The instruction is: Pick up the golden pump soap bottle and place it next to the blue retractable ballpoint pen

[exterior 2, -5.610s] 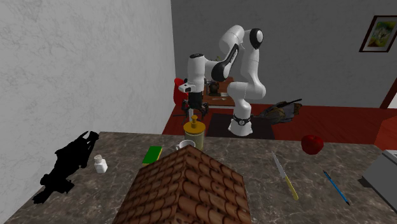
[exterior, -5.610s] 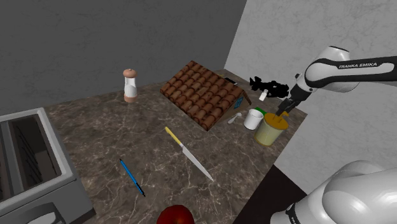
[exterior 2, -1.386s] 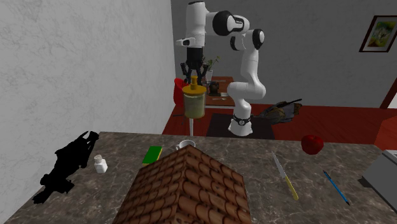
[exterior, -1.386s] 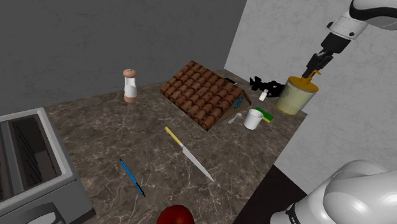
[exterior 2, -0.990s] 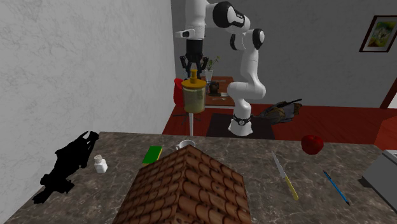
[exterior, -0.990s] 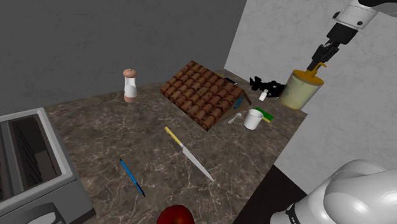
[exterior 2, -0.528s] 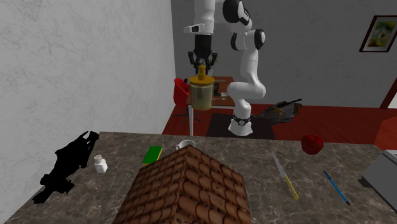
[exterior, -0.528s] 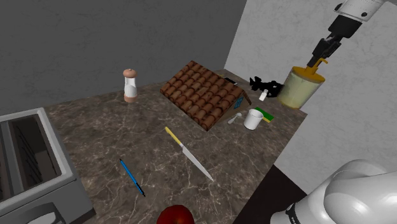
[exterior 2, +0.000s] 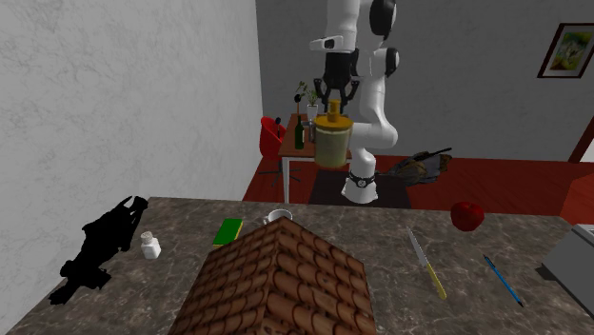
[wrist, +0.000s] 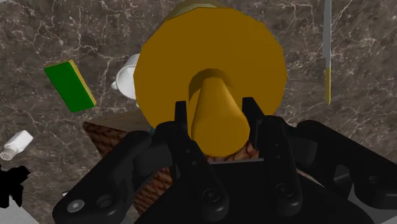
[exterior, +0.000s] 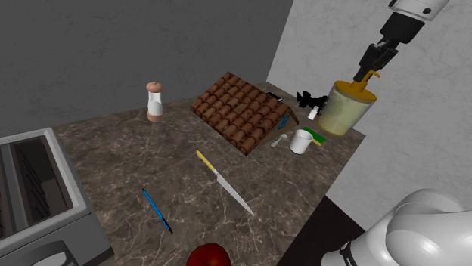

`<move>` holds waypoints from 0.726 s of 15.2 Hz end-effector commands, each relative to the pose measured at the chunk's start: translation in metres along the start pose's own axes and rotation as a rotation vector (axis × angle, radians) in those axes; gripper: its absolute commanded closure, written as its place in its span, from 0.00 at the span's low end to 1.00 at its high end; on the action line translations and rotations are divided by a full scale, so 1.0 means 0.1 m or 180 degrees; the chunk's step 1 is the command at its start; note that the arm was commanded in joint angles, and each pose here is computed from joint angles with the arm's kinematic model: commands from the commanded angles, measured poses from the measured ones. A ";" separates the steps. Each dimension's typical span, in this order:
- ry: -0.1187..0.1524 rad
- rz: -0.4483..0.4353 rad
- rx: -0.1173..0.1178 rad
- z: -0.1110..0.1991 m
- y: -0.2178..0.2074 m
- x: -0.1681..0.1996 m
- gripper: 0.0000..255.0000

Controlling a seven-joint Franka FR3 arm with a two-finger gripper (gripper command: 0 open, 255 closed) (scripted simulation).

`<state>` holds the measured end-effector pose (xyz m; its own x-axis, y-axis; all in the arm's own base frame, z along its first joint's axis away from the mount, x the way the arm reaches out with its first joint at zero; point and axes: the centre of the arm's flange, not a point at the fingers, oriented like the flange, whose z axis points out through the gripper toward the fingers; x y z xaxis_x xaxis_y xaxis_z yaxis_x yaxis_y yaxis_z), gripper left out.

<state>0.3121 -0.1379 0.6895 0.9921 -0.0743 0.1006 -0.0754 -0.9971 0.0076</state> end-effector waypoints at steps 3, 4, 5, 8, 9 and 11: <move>0.0002 0.0006 -0.0002 -0.02 -0.54 -0.09 1.00; 0.0002 0.0006 -0.0002 -0.02 -0.67 -0.11 1.00; 0.0002 0.0006 -0.0002 -0.02 -0.80 -0.12 1.00; 0.0002 0.0006 -0.0002 -0.03 -1.19 -0.17 1.00; 0.0002 0.0006 -0.0002 -0.04 -1.32 -0.19 1.00; 0.0002 0.0006 -0.0002 -0.04 -1.58 -0.22 1.00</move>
<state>0.3013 0.0067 0.6898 0.9920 -0.0751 0.1009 -0.0764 -0.9970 0.0087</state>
